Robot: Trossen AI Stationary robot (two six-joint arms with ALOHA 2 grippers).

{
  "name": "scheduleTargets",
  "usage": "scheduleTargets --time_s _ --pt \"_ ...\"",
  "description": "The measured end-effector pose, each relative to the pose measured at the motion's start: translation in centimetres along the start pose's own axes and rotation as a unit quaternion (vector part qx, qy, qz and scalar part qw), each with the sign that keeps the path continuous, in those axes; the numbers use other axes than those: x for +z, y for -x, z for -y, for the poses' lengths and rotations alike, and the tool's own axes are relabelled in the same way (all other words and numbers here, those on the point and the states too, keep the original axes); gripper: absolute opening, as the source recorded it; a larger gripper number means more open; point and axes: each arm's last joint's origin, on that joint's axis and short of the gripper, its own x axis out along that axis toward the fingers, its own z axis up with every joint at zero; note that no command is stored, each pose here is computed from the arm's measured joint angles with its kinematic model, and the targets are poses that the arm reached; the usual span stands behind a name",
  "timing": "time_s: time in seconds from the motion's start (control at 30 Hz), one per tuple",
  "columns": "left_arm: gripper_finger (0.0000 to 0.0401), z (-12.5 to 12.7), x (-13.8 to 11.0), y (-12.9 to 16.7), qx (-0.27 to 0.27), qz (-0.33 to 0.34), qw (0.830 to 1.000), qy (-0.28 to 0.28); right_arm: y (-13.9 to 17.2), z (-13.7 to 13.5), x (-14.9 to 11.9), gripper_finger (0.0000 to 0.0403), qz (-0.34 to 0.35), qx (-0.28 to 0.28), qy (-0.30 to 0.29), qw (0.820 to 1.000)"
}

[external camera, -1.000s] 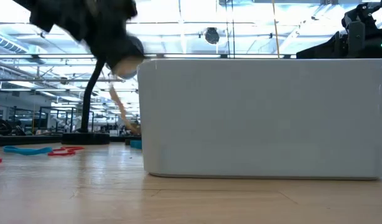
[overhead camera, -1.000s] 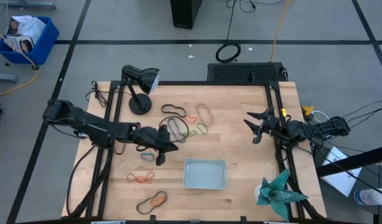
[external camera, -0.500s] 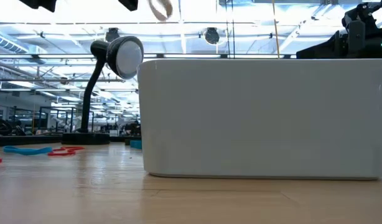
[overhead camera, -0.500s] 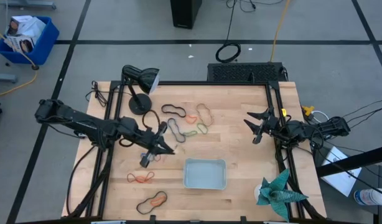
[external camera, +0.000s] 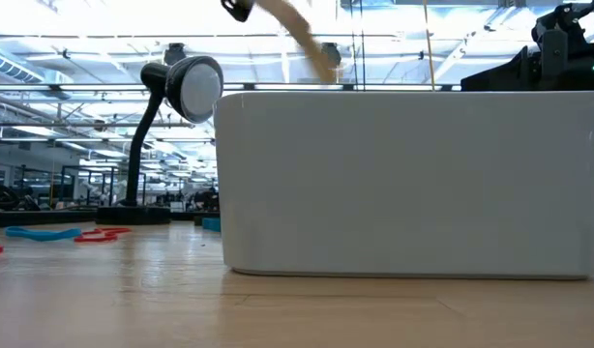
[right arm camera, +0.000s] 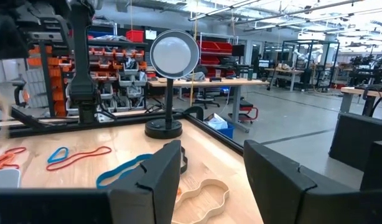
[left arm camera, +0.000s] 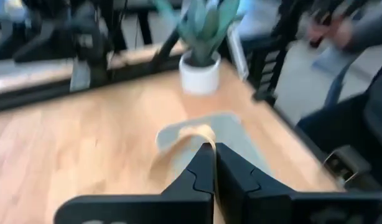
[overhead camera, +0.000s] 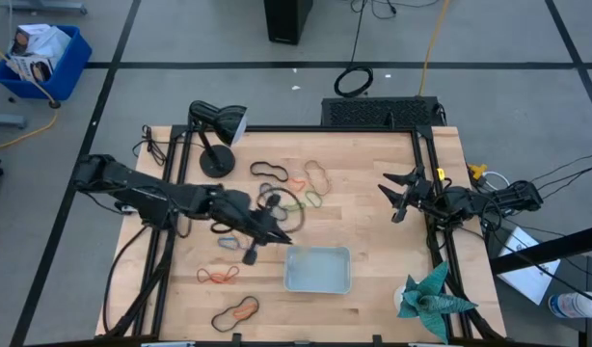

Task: Pick and place rubber bands into bin
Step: Put the bottom brown rubber band into the gray bin

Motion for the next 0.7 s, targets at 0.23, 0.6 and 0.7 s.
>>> scheduleTargets --time_s 0.23,0.6,0.7 --pt "0.0015 -0.5 2.4 -3.1 0.002 -0.073 0.997 0.007 0.0 0.0 0.0 0.0169 0.001 0.0 -0.001 1.0" --pt "0.0014 0.6 1.7 -6.7 -0.038 -0.135 0.99 -0.013 0.0 0.0 0.0 0.0169 0.001 0.0 -0.022 1.0" --pt "0.0007 0.8 1.1 -7.5 -0.043 -0.144 0.989 -0.009 0.0 0.0 0.0 0.0169 0.001 0.0 -0.025 1.0"
